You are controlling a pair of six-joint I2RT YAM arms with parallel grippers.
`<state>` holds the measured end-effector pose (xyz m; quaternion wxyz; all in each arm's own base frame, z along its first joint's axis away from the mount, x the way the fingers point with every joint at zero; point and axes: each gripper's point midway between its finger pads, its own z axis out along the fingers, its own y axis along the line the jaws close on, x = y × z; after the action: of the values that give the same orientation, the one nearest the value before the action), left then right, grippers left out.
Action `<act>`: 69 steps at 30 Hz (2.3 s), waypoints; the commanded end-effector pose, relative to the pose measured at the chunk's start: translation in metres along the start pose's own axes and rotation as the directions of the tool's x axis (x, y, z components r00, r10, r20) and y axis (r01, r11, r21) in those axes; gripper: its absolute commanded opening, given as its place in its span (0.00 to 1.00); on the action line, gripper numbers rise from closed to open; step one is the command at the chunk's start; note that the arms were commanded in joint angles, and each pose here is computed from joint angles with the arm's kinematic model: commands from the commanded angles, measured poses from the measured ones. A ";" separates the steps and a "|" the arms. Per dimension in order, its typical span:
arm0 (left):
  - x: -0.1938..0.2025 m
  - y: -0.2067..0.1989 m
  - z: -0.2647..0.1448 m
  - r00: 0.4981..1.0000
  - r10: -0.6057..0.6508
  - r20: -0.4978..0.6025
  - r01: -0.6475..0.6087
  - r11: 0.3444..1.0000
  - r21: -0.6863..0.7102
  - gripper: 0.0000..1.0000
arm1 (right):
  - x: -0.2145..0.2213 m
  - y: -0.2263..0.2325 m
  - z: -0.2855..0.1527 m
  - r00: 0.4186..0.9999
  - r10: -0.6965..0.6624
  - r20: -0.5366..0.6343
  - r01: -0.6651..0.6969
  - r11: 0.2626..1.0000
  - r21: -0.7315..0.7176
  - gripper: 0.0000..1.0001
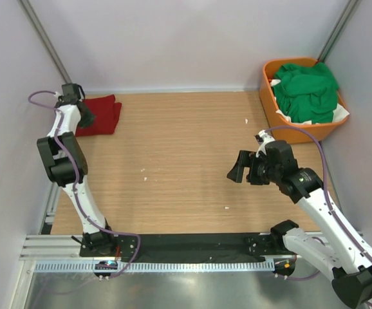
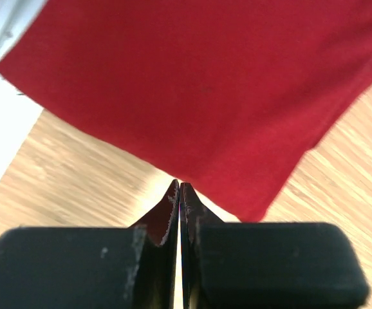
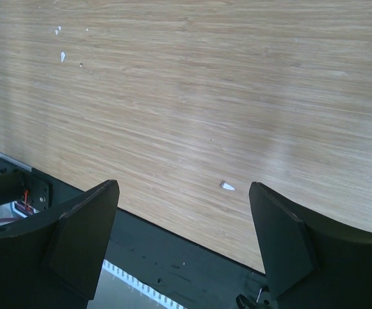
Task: Fold and stack the t-shirts
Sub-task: Neatly place the folded tshirt to the corner, then reset both grippers
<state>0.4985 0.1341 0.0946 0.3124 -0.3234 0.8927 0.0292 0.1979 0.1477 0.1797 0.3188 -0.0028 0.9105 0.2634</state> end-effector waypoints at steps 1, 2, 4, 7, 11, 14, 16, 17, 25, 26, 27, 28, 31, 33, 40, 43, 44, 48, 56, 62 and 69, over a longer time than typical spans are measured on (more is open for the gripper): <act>-0.012 -0.019 -0.005 0.999 -0.027 0.032 0.024 0.995 0.092 0.00 | 0.003 0.003 0.001 1.000 -0.002 -0.012 0.001 1.000 -0.019 0.89; -0.009 -0.020 -0.002 0.999 -0.027 0.027 0.025 0.995 0.093 0.00 | 0.003 0.002 0.001 1.000 -0.003 -0.012 0.003 1.000 -0.019 0.89; -0.005 -0.018 0.002 0.999 -0.031 0.019 0.029 0.996 0.085 0.00 | 0.004 0.002 0.002 1.000 -0.006 -0.014 0.006 1.000 -0.020 0.89; 0.003 -0.019 0.016 0.999 -0.036 -0.003 0.036 0.995 0.090 0.00 | 0.004 0.003 0.002 1.000 -0.007 -0.014 0.006 1.000 -0.024 0.89; 0.023 -0.028 0.041 0.996 -0.043 -0.080 0.053 0.990 0.127 0.00 | 0.005 0.003 0.003 1.000 -0.007 -0.016 0.006 1.000 -0.028 0.88; 0.043 -0.032 0.055 0.989 -0.043 -0.139 0.061 0.989 0.133 0.00 | 0.005 0.003 0.004 1.000 -0.011 -0.016 0.011 1.000 -0.030 0.89; 0.054 -0.031 0.060 0.985 -0.031 -0.172 0.051 0.992 0.112 0.00 | 0.005 0.002 0.005 1.000 -0.010 -0.016 0.009 1.000 -0.028 0.89; 0.051 -0.033 0.059 0.985 -0.024 -0.171 0.044 0.992 0.117 0.00 | 0.004 0.003 0.005 1.000 -0.013 -0.014 0.013 0.999 -0.030 0.89; -0.032 -0.057 -0.067 0.996 0.039 0.086 -0.051 0.988 0.144 0.43 | -0.008 0.012 -0.002 1.000 -0.018 0.013 0.018 0.999 -0.049 0.89; -0.040 -0.060 -0.085 0.992 0.035 0.119 -0.054 0.986 0.157 0.58 | -0.011 0.015 -0.005 1.000 -0.019 0.021 0.020 0.998 -0.056 0.89; -0.044 -0.061 -0.099 0.989 0.035 0.142 -0.058 0.985 0.162 0.64 | -0.016 0.018 -0.007 0.999 -0.018 0.032 0.020 0.998 -0.058 0.89; -0.044 -0.061 -0.110 0.987 0.039 0.153 -0.065 0.984 0.164 0.67 | -0.019 0.020 -0.010 0.999 -0.018 0.037 0.020 0.998 -0.059 0.89; -0.038 -0.064 -0.156 0.980 0.053 0.193 -0.092 0.975 0.201 0.75 | -0.038 0.030 -0.025 0.996 -0.023 0.082 0.029 0.998 -0.063 0.89; -0.027 -0.074 -0.194 0.972 0.077 0.224 -0.139 0.951 0.275 0.77 | -0.053 0.040 -0.038 0.991 -0.029 0.128 0.039 0.996 -0.075 0.89; 0.090 -0.110 -0.266 0.882 0.372 0.289 -0.465 0.789 0.403 0.90 | -0.074 0.056 -0.078 0.967 0.015 0.254 0.014 0.993 -0.113 0.89; 0.140 -0.122 -0.297 0.787 0.504 0.356 -0.617 0.658 0.431 1.00 | -0.078 0.056 -0.086 0.952 0.043 0.304 -0.005 0.992 -0.123 0.90; 0.149 -0.124 -0.304 0.759 0.528 0.380 -0.651 0.629 0.425 1.00 | -0.076 0.053 -0.090 0.943 0.061 0.327 -0.022 0.992 -0.124 0.91; 0.160 -0.111 -0.330 0.728 0.493 0.476 -0.681 0.594 0.428 1.00 | -0.075 0.033 -0.096 0.915 0.094 0.391 -0.077 0.995 -0.060 0.92; 0.153 -0.071 -0.371 0.740 0.100 0.665 -0.570 0.619 0.541 1.00 | -0.081 0.001 -0.113 0.845 0.140 0.516 -0.193 0.980 0.050 0.94; 0.166 -0.066 -0.368 0.812 0.140 0.566 -0.512 0.636 0.577 1.00 | -0.085 -0.015 -0.119 0.806 0.161 0.569 -0.262 0.960 0.100 0.95; 0.214 -0.067 -0.354 0.869 0.259 0.421 -0.490 0.565 0.663 0.98 | -0.103 -0.007 -0.133 0.735 0.158 0.659 -0.239 0.970 0.033 0.95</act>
<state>0.2340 -0.1152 0.2723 0.5562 0.0321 0.8085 -0.1896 0.1983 0.0640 0.3027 0.5443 0.1965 0.7876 0.2119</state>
